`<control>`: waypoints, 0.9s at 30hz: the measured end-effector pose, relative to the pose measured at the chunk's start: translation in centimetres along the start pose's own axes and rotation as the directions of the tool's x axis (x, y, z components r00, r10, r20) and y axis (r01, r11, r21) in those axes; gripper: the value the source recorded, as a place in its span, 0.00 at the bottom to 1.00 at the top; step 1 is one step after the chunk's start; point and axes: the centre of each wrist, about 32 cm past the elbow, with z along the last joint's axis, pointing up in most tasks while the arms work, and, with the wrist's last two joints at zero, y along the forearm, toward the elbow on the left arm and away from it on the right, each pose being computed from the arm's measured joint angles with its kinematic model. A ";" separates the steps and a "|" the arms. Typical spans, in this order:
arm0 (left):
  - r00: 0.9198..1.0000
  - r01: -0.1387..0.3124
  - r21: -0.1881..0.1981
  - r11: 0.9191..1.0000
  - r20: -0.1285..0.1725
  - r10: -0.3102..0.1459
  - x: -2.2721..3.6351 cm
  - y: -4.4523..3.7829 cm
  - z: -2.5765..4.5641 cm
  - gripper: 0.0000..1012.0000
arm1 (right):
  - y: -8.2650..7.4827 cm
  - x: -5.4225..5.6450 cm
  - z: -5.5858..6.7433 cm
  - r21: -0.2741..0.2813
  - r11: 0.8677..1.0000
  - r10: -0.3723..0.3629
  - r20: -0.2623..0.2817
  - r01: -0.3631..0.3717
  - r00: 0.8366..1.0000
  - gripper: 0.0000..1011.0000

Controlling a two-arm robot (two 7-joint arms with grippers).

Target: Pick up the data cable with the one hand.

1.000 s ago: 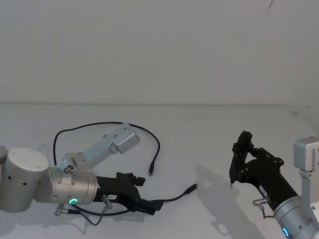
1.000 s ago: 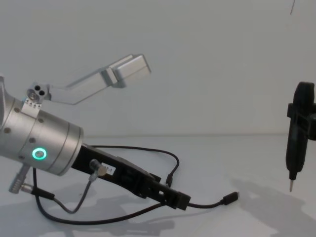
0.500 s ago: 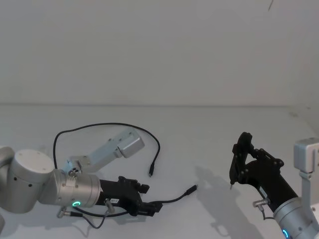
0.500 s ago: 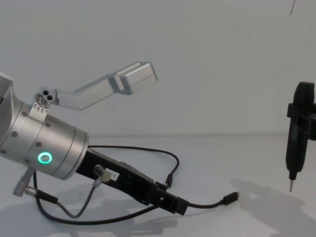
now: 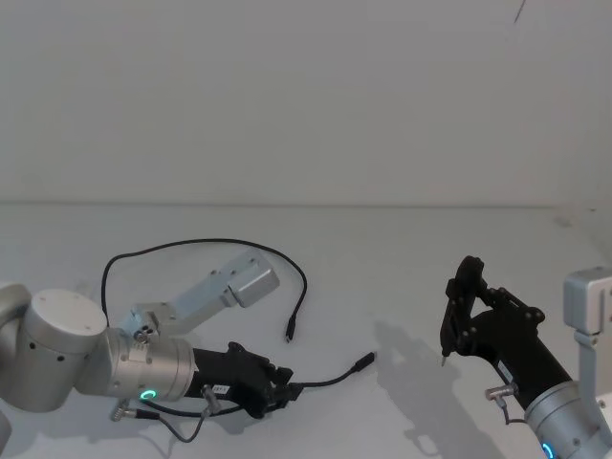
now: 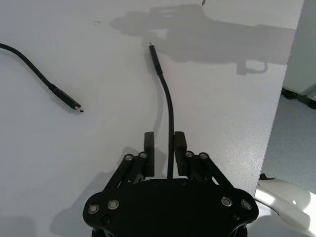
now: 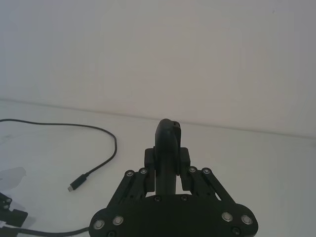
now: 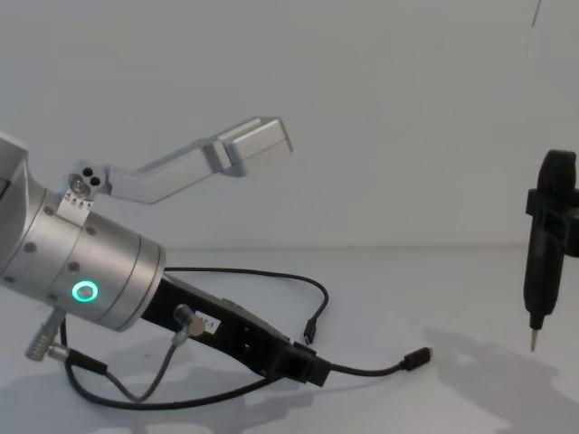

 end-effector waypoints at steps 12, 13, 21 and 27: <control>1.000 0.001 0.003 1.000 0.001 -0.001 -0.02 -0.07 0.00 0.03 | 0.0 0.0 0.0 0.000 1.000 0.000 0.000 0.000 1.000 0.28; 1.000 0.001 0.002 1.000 0.001 -0.001 -0.03 -0.07 -0.01 0.03 | 0.0 0.0 0.0 0.000 1.000 0.000 0.000 0.000 1.000 0.28; 0.999 0.009 -0.033 0.999 0.037 -0.007 -0.07 0.02 0.18 0.03 | 0.0 0.1 0.8 0.019 1.000 0.011 -0.016 -0.011 1.000 0.28; 0.997 0.029 -0.073 0.997 0.076 -0.023 -0.02 0.39 0.57 0.03 | 0.1 0.3 2.1 0.041 0.998 0.043 -0.057 -0.041 0.997 0.28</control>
